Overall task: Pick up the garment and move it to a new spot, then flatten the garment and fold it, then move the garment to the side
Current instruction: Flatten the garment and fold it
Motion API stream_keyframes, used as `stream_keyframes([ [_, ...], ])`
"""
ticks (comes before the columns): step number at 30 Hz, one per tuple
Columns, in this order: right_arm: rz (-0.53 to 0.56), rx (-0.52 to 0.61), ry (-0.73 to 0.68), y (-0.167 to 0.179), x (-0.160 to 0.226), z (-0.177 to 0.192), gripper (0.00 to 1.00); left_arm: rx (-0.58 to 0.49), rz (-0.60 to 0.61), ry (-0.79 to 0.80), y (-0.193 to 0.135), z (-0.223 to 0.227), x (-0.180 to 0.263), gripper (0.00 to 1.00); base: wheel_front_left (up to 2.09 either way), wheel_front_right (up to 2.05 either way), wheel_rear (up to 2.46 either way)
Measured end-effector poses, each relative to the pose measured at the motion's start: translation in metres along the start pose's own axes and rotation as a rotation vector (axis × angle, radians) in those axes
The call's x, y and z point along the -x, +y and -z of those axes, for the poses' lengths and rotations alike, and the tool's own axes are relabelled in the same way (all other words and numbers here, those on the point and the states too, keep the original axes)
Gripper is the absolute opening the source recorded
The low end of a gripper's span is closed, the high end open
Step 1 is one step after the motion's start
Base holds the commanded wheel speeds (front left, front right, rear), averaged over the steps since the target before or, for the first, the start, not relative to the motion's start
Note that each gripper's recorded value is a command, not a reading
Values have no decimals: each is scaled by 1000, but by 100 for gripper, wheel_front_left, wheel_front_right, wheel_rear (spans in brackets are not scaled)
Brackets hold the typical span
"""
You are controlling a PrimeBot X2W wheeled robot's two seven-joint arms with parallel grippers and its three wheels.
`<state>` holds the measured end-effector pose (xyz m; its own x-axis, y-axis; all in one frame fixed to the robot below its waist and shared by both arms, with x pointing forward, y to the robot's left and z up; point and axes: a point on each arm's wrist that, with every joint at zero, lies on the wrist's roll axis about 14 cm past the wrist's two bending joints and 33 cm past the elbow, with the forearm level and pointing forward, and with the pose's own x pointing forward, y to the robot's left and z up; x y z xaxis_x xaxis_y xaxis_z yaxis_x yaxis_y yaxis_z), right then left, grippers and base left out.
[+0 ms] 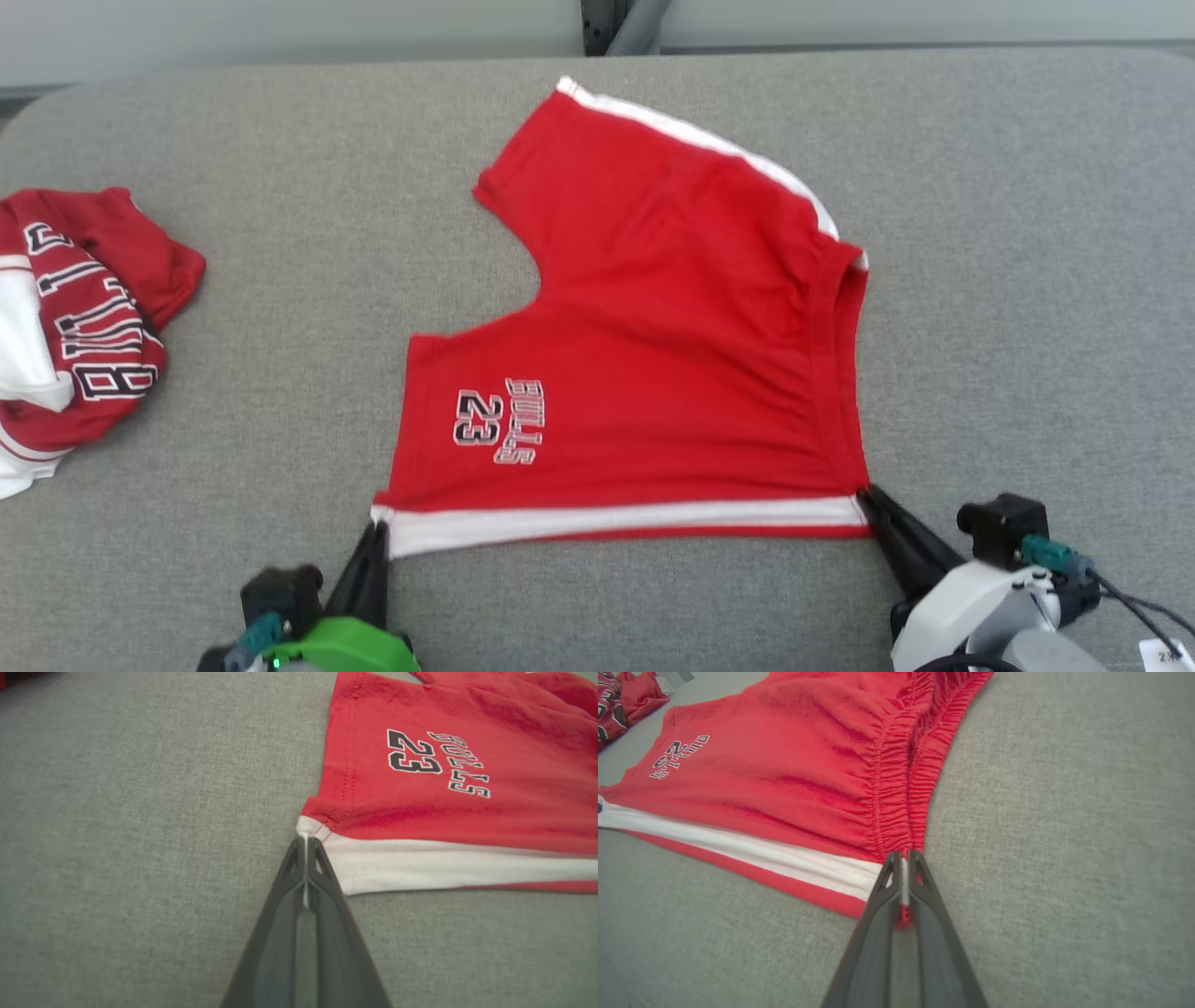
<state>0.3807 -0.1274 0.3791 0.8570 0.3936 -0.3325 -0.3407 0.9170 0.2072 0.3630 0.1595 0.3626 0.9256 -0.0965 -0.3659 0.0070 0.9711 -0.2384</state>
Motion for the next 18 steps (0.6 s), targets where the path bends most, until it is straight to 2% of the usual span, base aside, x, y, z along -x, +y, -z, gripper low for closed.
stream_keyframes([
  [5, -18, -5, 51, 17, 37, 24, 0, 13, -22, 46, 4, 26, 41, 0, 0, 0, 0],
  [11, -42, 0, 41, 27, 58, 26, 0, 22, -25, 6, 4, 20, 55, 0, 0, 0, 0],
  [12, -41, -8, 18, 26, 56, 19, 0, 10, -14, -14, 2, 13, 51, 0, 0, 0, 0],
  [15, -25, -70, -155, 20, 34, -40, 0, -64, 62, -182, -15, -56, 16, 0, 0, 0, 0],
  [16, -25, -70, -155, 20, 34, -40, 0, -64, 62, -182, -15, -56, 16, 0, 0, 0, 0],
  [18, -23, -106, -247, 17, 21, -73, 0, -100, 100, -272, -25, -97, -4, 0, 0, 0, 0],
])
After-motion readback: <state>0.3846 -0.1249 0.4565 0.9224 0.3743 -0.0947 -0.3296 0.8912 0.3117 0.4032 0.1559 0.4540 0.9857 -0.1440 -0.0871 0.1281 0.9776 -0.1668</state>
